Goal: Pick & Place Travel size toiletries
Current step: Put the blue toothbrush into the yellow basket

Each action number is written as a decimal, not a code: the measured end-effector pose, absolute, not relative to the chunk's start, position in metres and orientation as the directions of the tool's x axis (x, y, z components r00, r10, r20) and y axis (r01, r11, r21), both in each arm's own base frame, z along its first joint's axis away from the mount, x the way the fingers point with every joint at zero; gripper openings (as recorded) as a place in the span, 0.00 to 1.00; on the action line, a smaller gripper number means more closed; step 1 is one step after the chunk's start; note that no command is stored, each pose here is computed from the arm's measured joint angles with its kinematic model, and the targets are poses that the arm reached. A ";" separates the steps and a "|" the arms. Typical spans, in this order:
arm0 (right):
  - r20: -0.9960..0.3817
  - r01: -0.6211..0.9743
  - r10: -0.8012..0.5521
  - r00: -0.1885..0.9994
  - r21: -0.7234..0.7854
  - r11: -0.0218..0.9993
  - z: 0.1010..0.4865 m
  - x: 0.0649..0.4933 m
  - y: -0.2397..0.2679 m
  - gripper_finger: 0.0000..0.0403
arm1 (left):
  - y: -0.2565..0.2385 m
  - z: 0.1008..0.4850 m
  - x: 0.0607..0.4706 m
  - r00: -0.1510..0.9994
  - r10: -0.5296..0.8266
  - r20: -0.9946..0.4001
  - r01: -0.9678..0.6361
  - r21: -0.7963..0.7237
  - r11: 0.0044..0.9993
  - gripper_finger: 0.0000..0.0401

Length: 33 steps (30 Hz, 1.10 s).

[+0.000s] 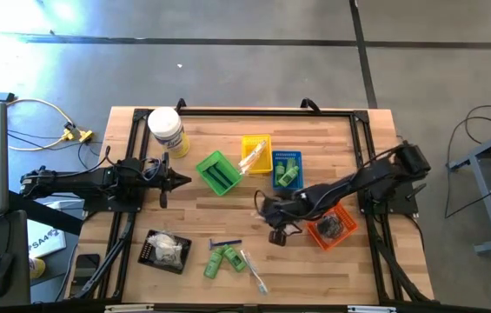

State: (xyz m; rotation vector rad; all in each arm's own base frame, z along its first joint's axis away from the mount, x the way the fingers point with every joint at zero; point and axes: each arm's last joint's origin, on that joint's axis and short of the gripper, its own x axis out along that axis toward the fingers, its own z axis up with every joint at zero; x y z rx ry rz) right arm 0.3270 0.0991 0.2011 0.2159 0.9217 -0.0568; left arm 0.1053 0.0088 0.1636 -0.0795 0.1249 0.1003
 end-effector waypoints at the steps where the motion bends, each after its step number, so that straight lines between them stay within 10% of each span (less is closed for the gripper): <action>1: -0.774 0.097 0.061 0.631 0.156 0.983 0.211 0.324 0.101 0.04 | 0.009 0.164 0.105 0.987 0.096 -0.128 -0.105 -0.073 0.992 0.00; 17: -0.352 -0.397 0.352 0.867 -0.064 0.915 0.334 0.259 0.111 0.04 | 0.009 0.163 0.105 0.987 0.096 -0.127 -0.104 -0.053 0.993 0.00; 33: -0.020 -0.280 0.280 0.960 -0.016 0.960 0.279 0.178 0.047 0.07 | 0.009 0.163 0.105 0.987 0.100 -0.129 -0.107 -0.050 0.993 0.00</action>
